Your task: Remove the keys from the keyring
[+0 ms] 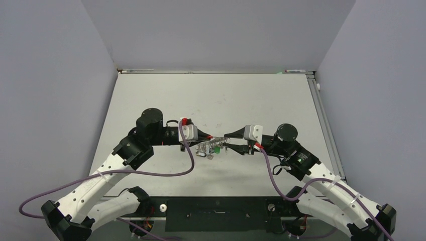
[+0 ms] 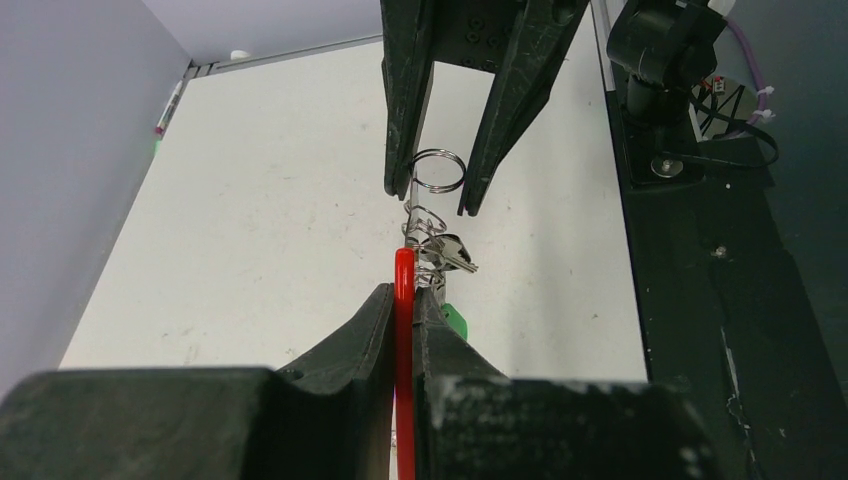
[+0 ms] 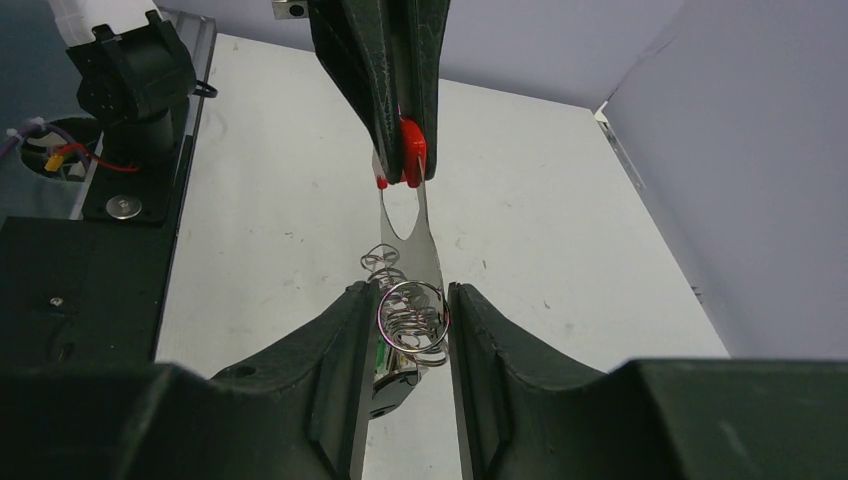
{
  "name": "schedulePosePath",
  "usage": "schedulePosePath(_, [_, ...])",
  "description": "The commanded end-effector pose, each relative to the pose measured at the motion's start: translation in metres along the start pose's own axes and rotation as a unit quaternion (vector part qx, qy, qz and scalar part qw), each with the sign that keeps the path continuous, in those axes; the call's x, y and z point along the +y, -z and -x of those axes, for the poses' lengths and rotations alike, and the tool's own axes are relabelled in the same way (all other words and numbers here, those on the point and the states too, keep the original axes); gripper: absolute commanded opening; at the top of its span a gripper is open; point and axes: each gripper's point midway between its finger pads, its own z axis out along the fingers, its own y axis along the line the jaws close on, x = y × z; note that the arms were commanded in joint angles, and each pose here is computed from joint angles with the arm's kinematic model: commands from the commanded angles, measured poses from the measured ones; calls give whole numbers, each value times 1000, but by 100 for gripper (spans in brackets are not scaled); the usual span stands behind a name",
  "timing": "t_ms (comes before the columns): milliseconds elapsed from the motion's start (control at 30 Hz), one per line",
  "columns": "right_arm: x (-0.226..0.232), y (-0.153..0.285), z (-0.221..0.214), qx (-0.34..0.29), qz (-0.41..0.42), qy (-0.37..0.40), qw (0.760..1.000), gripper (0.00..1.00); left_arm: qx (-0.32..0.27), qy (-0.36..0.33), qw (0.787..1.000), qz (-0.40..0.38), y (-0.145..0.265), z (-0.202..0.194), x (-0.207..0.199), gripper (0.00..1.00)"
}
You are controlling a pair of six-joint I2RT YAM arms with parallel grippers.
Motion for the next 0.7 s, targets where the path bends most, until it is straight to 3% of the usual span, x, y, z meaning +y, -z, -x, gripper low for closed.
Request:
schedulePosePath(0, [-6, 2, 29, -28, -7, 29, 999, 31, -23, -9, 999, 27, 4, 33, 15, 0])
schedulePosePath(233, [-12, 9, 43, -40, -26, 56, 997, 27, -15, -1, 999, 41, 6, 27, 19, 0])
schedulePosePath(267, [-13, 10, 44, -40, -31, 60, 997, 29, -15, -1, 999, 43, 6, 27, 20, 0])
schedulePosePath(333, [-13, 13, 40, -32, -35, 60, 997, 48, -20, -1, 999, 39, 7, 29, 19, 0])
schedulePosePath(400, [-9, 13, 28, -15, -30, 47, 998, 57, -36, -2, 999, 34, 9, 35, 17, 0])
schedulePosePath(667, [4, 13, -17, 15, -28, 21, 999, 64, -79, -8, 997, 6, 13, 56, 7, 0])
